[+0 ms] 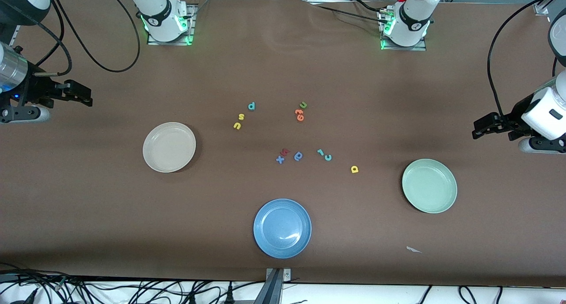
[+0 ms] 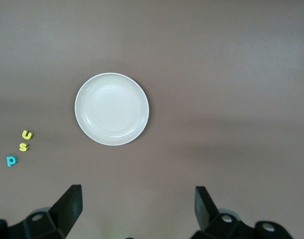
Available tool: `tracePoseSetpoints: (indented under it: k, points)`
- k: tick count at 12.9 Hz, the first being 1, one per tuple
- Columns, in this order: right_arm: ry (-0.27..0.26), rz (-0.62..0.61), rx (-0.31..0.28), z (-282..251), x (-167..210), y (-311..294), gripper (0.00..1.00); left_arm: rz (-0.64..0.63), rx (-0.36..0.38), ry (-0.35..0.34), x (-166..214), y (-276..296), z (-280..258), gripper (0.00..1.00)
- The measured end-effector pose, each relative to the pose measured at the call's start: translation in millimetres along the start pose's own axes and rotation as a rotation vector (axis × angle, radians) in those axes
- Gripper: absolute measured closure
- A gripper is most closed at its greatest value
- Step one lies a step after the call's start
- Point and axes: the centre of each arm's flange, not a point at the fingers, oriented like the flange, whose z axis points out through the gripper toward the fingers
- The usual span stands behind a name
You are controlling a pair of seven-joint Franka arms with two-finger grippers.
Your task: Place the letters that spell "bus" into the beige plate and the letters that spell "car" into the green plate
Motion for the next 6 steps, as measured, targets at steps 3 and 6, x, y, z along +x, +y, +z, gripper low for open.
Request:
tracePoseSetpoints:
  k: [3, 6]
  points:
    - [-0.012, 0.005, 0.001, 6.4, 3.5, 1.4, 0.00, 0.000, 0.000, -0.001, 0.0, 0.0, 0.4, 0.00]
    - [-0.019, 0.005, 0.007, 10.5, 5.6, 0.9, 0.00, 0.000, 0.000, -0.001, -0.1, 0.1, 0.6, 0.00]
